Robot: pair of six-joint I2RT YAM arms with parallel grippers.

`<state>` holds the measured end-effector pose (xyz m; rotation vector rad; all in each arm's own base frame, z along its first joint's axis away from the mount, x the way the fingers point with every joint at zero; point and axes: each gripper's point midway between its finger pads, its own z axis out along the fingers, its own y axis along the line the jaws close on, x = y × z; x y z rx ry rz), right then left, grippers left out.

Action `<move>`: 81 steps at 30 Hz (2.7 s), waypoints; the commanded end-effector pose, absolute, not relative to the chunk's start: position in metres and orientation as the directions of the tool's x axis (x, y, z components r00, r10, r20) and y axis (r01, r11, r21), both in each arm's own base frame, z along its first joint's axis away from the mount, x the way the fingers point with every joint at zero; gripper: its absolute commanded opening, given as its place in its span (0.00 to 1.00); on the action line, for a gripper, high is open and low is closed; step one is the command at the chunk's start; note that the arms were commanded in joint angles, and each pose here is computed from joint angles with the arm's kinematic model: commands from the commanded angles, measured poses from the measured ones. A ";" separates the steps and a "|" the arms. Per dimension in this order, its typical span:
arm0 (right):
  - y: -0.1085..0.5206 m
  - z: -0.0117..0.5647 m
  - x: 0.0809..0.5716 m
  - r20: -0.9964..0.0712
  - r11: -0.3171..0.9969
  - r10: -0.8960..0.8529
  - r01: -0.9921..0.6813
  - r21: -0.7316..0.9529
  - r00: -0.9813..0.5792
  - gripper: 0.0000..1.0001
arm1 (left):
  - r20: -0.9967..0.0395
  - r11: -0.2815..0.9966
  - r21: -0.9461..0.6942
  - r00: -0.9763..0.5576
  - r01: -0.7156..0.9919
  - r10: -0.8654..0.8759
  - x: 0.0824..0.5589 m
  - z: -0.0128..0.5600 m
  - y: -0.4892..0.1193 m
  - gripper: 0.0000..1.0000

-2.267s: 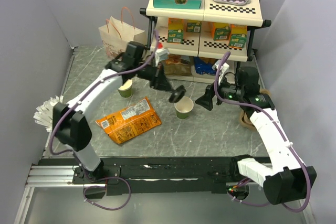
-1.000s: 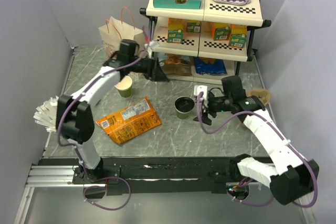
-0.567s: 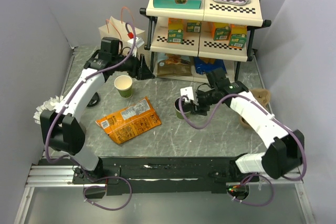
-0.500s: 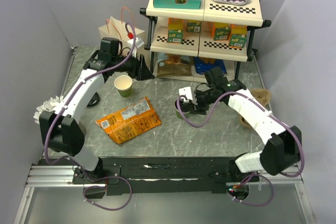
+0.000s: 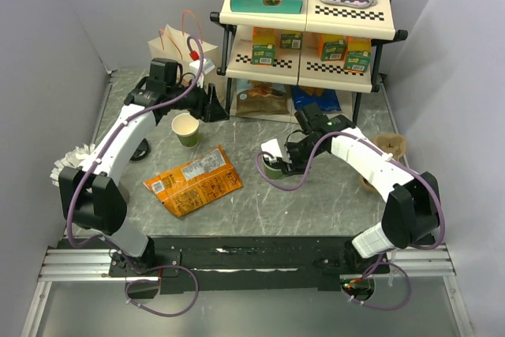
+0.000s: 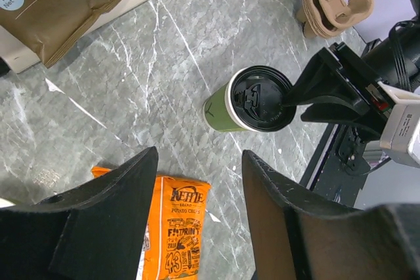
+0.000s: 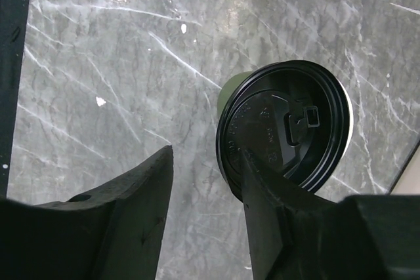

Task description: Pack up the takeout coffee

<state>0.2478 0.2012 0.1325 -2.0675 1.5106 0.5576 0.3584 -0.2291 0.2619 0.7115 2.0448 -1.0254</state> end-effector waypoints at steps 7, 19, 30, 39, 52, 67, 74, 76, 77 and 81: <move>0.210 0.142 0.255 -0.588 -0.287 -0.724 -0.933 -0.218 0.360 0.38 | -0.822 0.523 -0.411 -0.551 0.747 0.141 0.358 0.272 -0.227 0.60; 0.216 0.154 0.257 -0.598 -0.262 -0.723 -0.939 -0.224 0.345 0.08 | -0.825 0.520 -0.408 -0.547 0.750 0.141 0.359 0.270 -0.226 0.59; 0.245 0.235 0.239 -0.820 -0.022 -0.573 -1.000 0.015 0.000 0.00 | -0.859 0.495 -0.329 -0.472 0.804 0.197 0.347 0.260 -0.223 0.60; 0.235 0.288 0.251 -0.802 0.054 -0.177 -0.819 0.572 -0.571 0.00 | -0.933 0.628 -0.008 -0.231 0.778 0.275 0.342 0.260 -0.225 0.60; 0.212 0.283 0.281 -0.626 -0.058 0.113 -0.634 0.771 -0.772 0.00 | -0.920 0.527 0.062 -0.156 0.848 0.359 0.356 0.262 -0.275 0.67; 0.200 0.223 0.317 -0.394 0.119 0.261 -0.376 0.919 -0.881 0.00 | -0.944 0.478 -0.018 -0.172 0.878 0.280 0.355 0.249 -0.324 0.69; 0.199 0.212 0.321 -0.355 0.152 0.303 -0.322 0.934 -0.885 0.00 | -0.940 0.435 -0.083 -0.216 0.897 0.265 0.342 0.247 -0.337 0.71; 0.199 0.211 0.321 -0.353 0.139 0.304 -0.326 0.935 -0.885 0.00 | -0.935 0.410 -0.102 -0.228 0.906 0.272 0.336 0.242 -0.343 0.72; 0.200 0.208 0.321 -0.333 0.133 0.299 -0.306 0.943 -0.895 0.00 | -0.933 0.405 -0.106 -0.232 0.908 0.276 0.334 0.239 -0.345 0.72; 0.199 0.200 0.319 -0.303 0.135 0.298 -0.274 0.952 -0.905 0.00 | -0.929 0.379 -0.122 -0.240 0.917 0.282 0.328 0.230 -0.356 0.72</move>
